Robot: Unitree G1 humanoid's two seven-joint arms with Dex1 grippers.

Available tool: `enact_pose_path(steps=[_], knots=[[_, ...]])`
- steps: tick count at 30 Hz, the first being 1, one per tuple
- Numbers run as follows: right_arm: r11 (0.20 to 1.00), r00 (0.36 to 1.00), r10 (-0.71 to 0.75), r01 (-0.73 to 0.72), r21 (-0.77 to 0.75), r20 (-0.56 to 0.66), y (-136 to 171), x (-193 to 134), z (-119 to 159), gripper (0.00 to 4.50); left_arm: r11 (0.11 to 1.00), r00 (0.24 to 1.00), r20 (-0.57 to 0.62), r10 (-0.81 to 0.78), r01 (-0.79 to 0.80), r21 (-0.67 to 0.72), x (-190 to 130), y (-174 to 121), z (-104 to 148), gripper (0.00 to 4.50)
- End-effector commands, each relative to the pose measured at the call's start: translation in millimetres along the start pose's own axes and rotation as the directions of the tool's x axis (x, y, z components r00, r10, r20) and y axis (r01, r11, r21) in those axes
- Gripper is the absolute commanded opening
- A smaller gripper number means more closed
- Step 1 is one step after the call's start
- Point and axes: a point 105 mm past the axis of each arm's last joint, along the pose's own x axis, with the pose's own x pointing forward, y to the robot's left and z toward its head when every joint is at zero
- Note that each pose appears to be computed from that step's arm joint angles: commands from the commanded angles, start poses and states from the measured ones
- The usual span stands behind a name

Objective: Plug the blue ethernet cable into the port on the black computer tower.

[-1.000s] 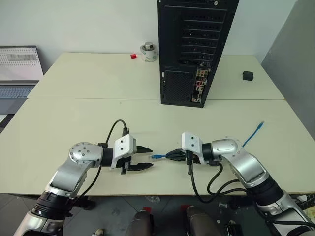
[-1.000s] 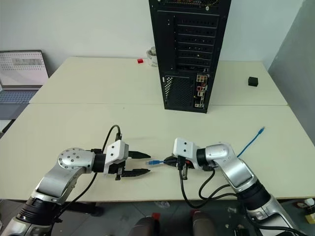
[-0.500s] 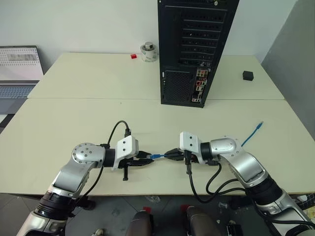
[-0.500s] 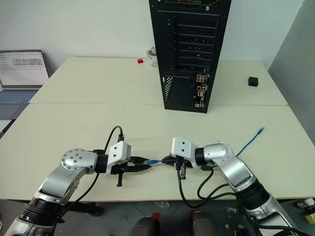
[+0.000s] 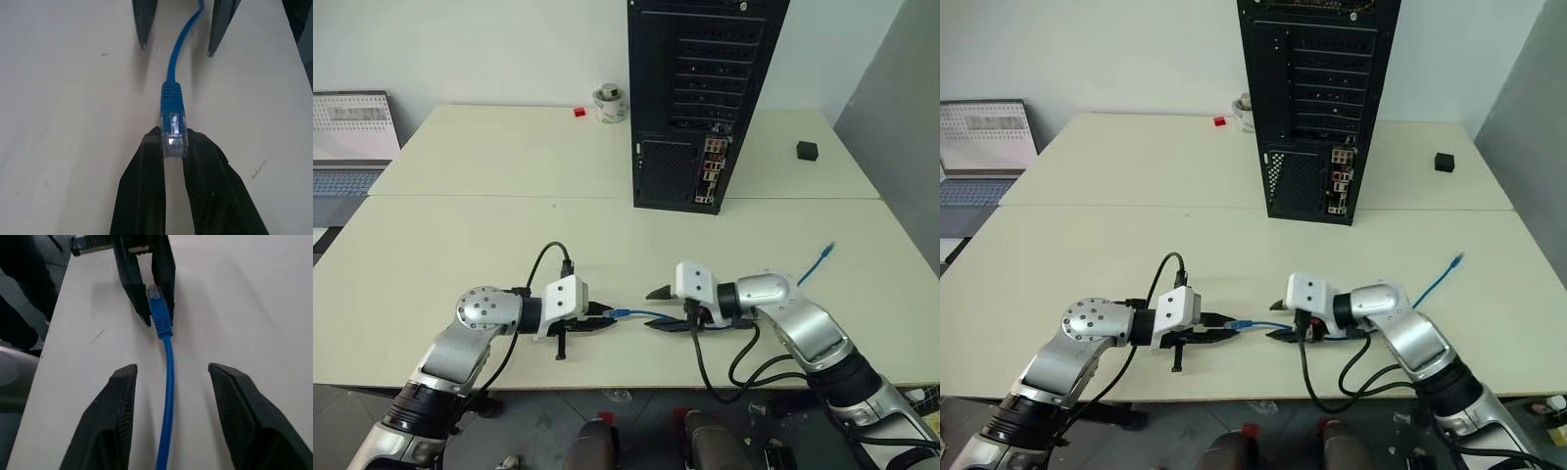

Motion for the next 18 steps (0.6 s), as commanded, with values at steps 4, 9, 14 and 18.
enact_pose_path(steps=[4, 9, 14, 18], knots=[[0.982, 0.985, -0.053, 0.022, 0.188, 0.163, -5, -26, 30, 2.38, 0.889, 0.986, 0.095, 0.138, -0.165, 0.428, 4, 19, 19, 0.28], [0.952, 0.971, -0.076, 0.004, 0.305, 0.226, -3, -24, 40, 2.38, 0.666, 0.971, 0.199, 0.136, -0.238, 0.707, 4, 16, 30, 0.28], [0.934, 0.965, -0.092, -0.002, 0.358, 0.244, -2, -17, 43, 2.38, 0.549, 0.952, 0.279, 0.125, -0.301, 0.780, 2, 13, 35, 0.28], [0.921, 0.963, -0.079, -0.027, 0.388, 0.256, 1, -10, 44, 2.38, 0.493, 0.938, 0.320, 0.134, -0.344, 0.800, 2, 15, 40, 0.27]])
